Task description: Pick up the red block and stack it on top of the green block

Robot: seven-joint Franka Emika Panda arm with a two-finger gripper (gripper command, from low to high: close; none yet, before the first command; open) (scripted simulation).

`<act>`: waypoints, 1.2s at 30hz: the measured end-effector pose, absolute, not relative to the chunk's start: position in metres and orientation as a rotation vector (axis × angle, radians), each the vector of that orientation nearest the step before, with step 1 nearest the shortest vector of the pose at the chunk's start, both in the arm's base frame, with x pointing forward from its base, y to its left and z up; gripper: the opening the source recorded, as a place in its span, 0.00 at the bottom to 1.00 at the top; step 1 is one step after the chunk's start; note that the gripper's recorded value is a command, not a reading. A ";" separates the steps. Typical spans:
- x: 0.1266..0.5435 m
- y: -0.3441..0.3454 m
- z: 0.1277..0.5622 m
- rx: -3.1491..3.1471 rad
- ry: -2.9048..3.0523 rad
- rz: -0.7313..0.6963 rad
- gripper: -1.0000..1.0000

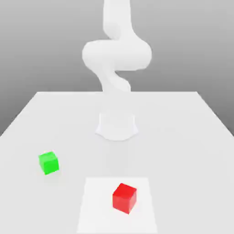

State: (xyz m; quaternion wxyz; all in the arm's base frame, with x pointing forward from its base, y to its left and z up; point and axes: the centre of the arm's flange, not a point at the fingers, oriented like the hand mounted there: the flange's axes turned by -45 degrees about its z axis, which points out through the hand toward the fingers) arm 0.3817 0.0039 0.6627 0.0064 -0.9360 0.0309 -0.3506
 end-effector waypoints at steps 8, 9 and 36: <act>0.452 0.011 0.488 -3.021 0.352 -0.685 0.50; 0.455 0.012 0.466 -3.028 0.384 -0.634 0.50; 0.413 0.022 0.164 -3.044 0.774 -0.003 0.00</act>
